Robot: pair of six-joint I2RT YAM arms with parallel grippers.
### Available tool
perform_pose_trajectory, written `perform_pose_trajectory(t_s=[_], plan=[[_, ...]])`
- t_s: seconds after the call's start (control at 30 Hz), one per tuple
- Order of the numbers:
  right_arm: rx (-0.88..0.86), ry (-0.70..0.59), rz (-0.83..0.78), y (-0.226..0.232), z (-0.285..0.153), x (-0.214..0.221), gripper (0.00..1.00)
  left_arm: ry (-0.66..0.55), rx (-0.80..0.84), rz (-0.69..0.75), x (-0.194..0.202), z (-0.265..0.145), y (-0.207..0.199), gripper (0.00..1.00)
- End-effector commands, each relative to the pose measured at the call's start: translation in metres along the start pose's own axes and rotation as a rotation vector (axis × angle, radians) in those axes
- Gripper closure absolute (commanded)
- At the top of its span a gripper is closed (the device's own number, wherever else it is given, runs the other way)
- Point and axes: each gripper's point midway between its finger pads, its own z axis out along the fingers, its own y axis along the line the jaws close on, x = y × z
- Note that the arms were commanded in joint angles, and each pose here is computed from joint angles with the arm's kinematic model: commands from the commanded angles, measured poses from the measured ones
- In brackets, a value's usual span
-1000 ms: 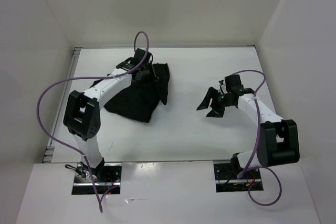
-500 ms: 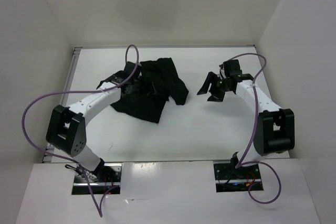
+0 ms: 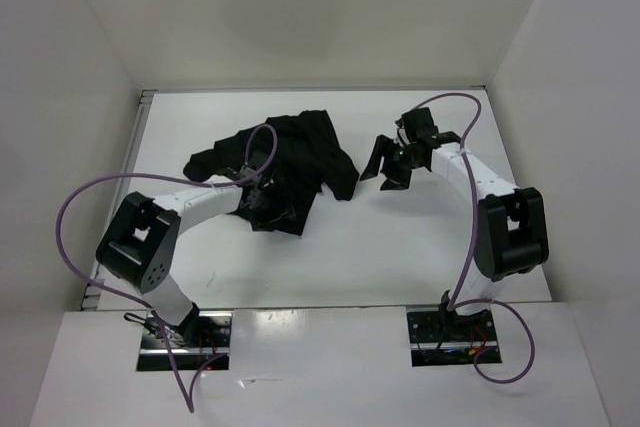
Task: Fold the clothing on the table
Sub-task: Flatten the skirt out
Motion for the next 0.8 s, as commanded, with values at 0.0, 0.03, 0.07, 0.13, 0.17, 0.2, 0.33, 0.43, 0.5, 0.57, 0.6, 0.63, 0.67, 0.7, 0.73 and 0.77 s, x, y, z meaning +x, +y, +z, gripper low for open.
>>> perform_pose_trajectory(t_s=[0.0,0.03,0.07,0.13,0.17,0.2,0.33,0.43,0.5,0.57,0.6,0.63,0.67,0.7,0.73,0.77], plan=[[-0.008,-0.027,-0.034,0.009,-0.004,-0.009,0.29,0.003,-0.032,-0.026,-0.004,0.015,0.002,0.25],[-0.008,-0.027,-0.033,0.009,-0.004,-0.009,0.29,0.005,-0.057,-0.028,-0.003,0.02,0.007,0.29],[-0.008,-0.027,-0.033,0.009,-0.004,-0.009,0.29,-0.003,-0.064,-0.027,-0.004,0.021,0.009,0.35],[-0.013,-0.035,-0.037,0.01,-0.003,-0.011,0.29,-0.007,-0.097,-0.029,-0.005,0.027,0.016,0.55],[-0.005,-0.04,-0.037,0.009,-0.003,-0.012,0.29,0.003,-0.109,-0.03,-0.003,0.031,0.019,0.62],[-0.005,-0.04,-0.037,0.009,-0.003,-0.012,0.29,-0.007,-0.118,-0.029,-0.005,0.031,0.021,0.69],[0.009,-0.011,-0.08,0.011,0.011,-0.008,0.3,0.001,-0.162,-0.031,-0.003,0.032,0.029,0.98],[0.01,0.023,-0.124,0.016,0.025,-0.004,0.3,-0.014,-0.145,-0.029,-0.006,0.027,0.024,1.0],[-0.003,0.069,-0.168,0.026,0.041,0.005,0.31,-0.018,-0.158,-0.029,-0.006,0.023,0.027,1.0],[0.03,0.077,-0.182,0.024,0.058,0.004,0.33,-0.016,-0.16,-0.029,-0.005,0.02,0.027,1.0],[0.04,0.082,-0.188,0.024,0.064,0.005,0.33,-0.021,-0.153,-0.029,-0.006,0.018,0.026,1.0],[0.046,0.089,-0.176,0.023,0.069,0.005,0.34,-0.022,-0.153,-0.029,-0.006,0.018,0.026,1.0],[0.07,0.088,-0.173,0.018,0.077,0.0,0.34,-0.031,-0.143,-0.028,-0.008,0.014,0.023,1.0],[0.08,0.08,-0.162,0.017,0.082,-0.003,0.35,-0.04,-0.132,-0.027,-0.009,0.011,0.021,1.0],[0.085,0.065,-0.166,0.019,0.085,-0.01,0.37,-0.031,-0.143,-0.028,-0.005,0.012,0.025,1.0],[0.105,0.076,-0.16,0.013,0.094,-0.01,0.38,-0.035,-0.138,-0.028,-0.005,0.01,0.026,1.0]])
